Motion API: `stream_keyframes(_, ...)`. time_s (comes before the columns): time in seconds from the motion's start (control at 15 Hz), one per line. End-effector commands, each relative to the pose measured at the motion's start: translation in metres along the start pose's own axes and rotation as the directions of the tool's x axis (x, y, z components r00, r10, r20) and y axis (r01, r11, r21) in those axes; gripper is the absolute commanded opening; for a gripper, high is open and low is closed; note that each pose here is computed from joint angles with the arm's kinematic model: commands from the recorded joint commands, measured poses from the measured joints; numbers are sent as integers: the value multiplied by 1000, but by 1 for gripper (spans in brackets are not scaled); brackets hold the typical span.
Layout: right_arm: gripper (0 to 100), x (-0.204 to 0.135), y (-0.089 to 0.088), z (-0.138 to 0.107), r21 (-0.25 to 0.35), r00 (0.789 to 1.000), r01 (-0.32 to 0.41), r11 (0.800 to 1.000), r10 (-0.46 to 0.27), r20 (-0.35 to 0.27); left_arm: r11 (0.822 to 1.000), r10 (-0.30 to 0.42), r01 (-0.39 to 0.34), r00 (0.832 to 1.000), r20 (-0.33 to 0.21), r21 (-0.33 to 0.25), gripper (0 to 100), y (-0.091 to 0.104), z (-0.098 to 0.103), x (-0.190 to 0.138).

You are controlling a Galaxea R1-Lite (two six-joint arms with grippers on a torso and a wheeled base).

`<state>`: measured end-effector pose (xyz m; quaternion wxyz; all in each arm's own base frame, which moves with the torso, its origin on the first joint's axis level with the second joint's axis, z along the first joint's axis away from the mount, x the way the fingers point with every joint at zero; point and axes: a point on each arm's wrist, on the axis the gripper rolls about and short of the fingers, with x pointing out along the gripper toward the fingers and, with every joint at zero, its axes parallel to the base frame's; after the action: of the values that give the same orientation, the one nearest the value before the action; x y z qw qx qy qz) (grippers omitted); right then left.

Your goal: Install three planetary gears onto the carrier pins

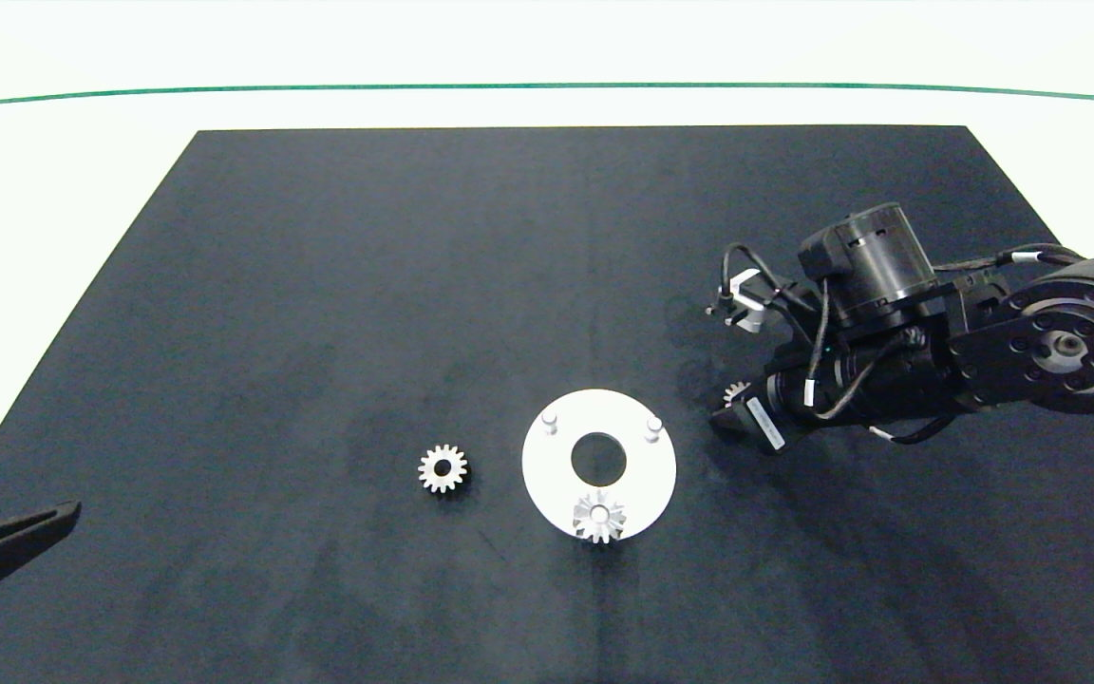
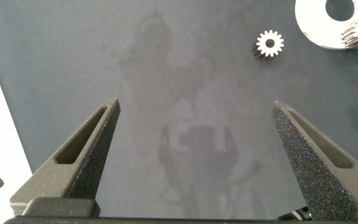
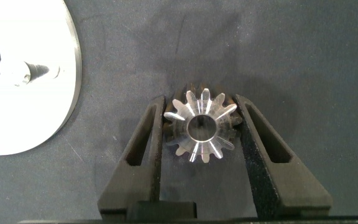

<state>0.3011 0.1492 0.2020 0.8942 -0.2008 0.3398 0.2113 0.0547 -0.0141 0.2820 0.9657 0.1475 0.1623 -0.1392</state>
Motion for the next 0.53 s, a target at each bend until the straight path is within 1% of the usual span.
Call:
stream_keyframes(0.07,1,-1,-1,0,-8,1000,5,1000,-5,-1,1000,0,0,1000,-4,2,100,0,0,0)
stream_keyframes(0.2,1,-5,-1,1,-15,1000,11,1000,-11,6,1000,-1,1,1000,-6,3,100,0,-1,1)
stream_keyframes(0.4,1,-19,-1,7,-21,999,23,1000,-22,37,1000,-1,1,1000,-6,3,100,0,-1,0)
stream_keyframes(0.53,1,-31,5,9,-44,998,19,999,-17,58,1000,-1,1,1000,-6,3,100,0,-1,1)
